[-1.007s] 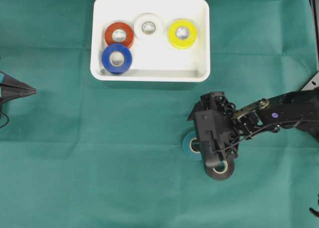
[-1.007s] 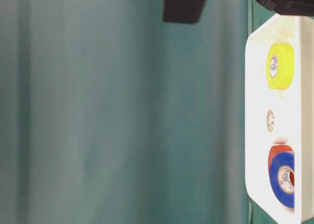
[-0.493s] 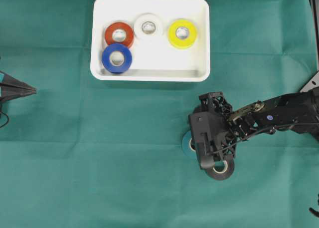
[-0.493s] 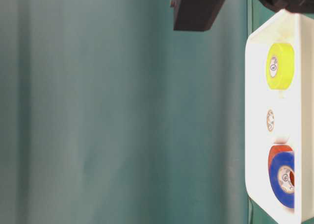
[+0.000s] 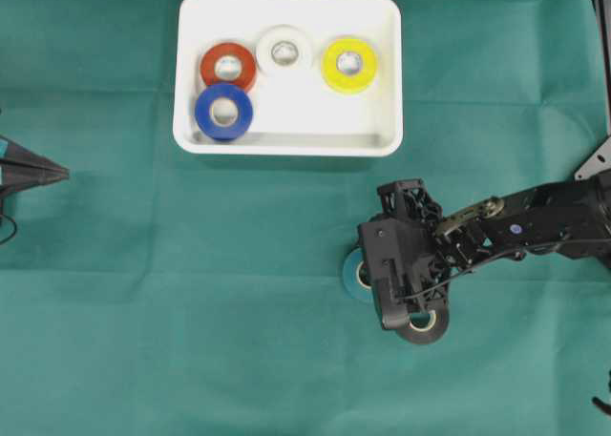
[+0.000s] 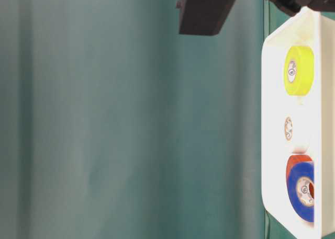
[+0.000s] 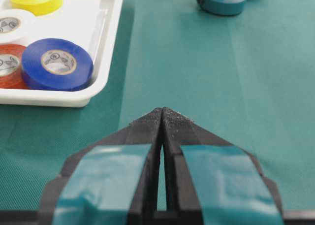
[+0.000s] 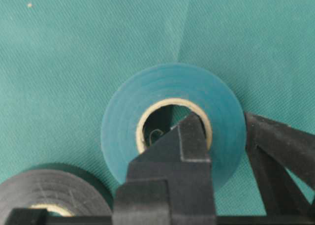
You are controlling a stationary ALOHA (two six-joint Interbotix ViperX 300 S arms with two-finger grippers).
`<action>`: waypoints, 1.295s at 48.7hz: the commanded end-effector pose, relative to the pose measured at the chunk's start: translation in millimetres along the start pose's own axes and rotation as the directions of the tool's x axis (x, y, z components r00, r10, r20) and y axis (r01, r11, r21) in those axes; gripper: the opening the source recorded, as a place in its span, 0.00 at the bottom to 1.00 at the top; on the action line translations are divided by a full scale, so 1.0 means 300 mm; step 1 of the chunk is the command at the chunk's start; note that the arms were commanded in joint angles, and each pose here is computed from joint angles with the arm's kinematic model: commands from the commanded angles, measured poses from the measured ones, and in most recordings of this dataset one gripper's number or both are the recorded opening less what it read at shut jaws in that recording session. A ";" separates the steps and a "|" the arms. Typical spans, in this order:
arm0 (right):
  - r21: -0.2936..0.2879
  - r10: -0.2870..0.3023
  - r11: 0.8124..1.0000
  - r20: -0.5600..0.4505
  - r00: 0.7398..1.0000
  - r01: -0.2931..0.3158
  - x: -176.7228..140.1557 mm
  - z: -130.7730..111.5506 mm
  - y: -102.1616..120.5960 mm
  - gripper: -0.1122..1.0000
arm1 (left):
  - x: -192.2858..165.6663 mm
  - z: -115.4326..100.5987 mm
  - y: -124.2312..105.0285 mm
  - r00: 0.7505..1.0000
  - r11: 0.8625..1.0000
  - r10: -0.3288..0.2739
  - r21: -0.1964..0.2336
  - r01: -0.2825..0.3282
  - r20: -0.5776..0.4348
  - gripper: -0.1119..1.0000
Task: Put the tape into the white case with the right arm.
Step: 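Close the right gripper on the teal tape roll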
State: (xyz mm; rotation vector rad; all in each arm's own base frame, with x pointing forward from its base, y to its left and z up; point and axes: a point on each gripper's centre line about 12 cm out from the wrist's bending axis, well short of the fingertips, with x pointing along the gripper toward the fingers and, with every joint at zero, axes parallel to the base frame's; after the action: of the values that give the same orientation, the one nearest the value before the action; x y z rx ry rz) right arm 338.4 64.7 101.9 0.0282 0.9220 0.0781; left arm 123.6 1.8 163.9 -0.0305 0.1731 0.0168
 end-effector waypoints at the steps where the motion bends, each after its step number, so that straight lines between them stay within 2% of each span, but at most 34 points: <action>1: 0.001 0.011 1.000 0.079 0.997 -0.012 -0.053 0.078 0.014 0.10 | 0.001 0.018 0.001 1.000 1.000 0.003 -0.001 -0.003 0.009 0.10; 8: 0.010 -0.026 1.000 0.104 0.994 0.026 -0.115 0.120 0.001 0.10 | 0.001 0.018 0.001 1.000 1.000 0.003 -0.001 -0.003 0.011 0.10; 17: 0.026 -0.072 0.997 0.095 0.993 0.070 -0.156 0.134 -0.016 0.10 | 0.001 0.018 0.001 1.000 1.000 0.003 -0.001 -0.003 0.009 0.10; 29: 0.033 -0.060 0.998 0.105 0.993 0.057 -0.145 0.145 -0.010 0.10 | 0.001 0.018 0.001 1.000 1.000 0.003 -0.001 -0.003 0.009 0.10; 48: 0.029 -0.053 0.998 0.136 0.989 0.050 -0.055 0.277 0.018 0.10 | 0.001 0.018 0.001 1.000 1.000 0.003 0.001 -0.003 0.009 0.10; 56: 0.041 -0.068 0.997 0.137 0.988 0.063 -0.051 0.294 0.001 0.10 | 0.001 0.018 0.001 1.000 1.000 0.003 -0.001 -0.003 0.009 0.10; 63: 0.063 -0.093 0.994 0.135 0.986 0.085 -0.052 0.298 -0.041 0.10 | 0.001 0.018 0.001 1.000 1.000 0.003 -0.002 -0.003 0.011 0.10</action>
State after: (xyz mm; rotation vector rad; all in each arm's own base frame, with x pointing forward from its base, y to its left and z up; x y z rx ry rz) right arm 393.8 59.5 153.6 0.0320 0.8253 -0.0174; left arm 123.7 2.0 164.6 -0.0321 0.1715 0.0184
